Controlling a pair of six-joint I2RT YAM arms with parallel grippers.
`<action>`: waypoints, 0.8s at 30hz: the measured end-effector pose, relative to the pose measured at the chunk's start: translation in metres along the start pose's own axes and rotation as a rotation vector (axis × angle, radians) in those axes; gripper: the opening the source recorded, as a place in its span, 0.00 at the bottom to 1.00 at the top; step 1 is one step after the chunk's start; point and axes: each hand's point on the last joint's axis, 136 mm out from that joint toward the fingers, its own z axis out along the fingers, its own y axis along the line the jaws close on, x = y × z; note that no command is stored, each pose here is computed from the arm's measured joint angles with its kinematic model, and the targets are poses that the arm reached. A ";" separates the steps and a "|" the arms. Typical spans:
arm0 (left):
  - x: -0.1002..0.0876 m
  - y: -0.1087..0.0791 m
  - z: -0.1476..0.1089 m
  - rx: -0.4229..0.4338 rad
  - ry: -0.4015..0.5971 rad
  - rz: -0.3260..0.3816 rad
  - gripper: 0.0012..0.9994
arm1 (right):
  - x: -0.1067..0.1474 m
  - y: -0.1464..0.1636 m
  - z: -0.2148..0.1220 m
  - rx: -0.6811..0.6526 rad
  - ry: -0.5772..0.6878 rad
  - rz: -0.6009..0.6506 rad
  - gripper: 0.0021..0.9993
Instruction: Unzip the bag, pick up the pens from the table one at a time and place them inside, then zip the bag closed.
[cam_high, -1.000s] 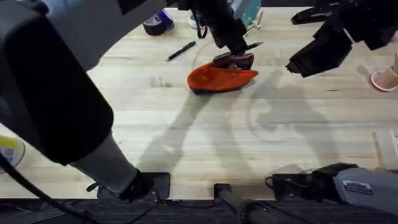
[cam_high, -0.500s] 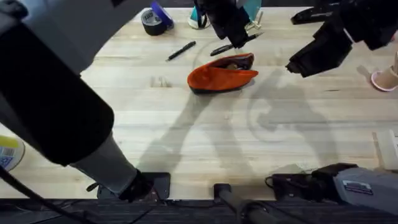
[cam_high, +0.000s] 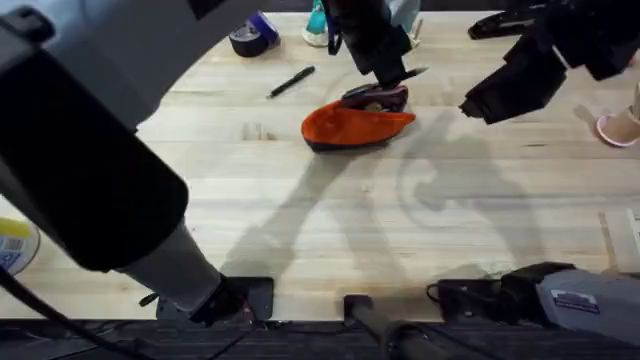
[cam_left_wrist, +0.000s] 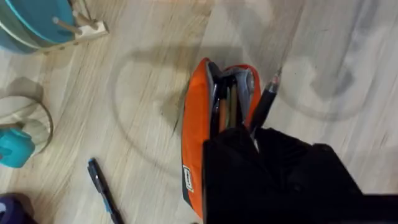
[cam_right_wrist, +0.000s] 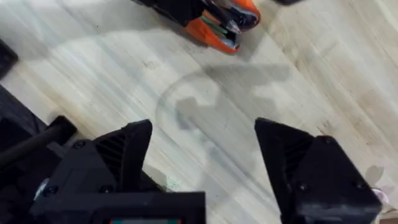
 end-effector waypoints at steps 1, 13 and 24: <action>0.000 0.000 0.000 -0.002 0.001 -0.001 0.04 | 0.000 0.000 0.000 0.000 0.000 0.000 1.00; 0.002 0.002 0.002 -0.003 0.007 -0.005 0.04 | 0.000 0.000 0.000 0.000 0.000 0.000 1.00; 0.016 0.010 0.043 0.038 0.068 -0.032 0.04 | 0.000 0.000 0.000 0.000 0.000 0.000 1.00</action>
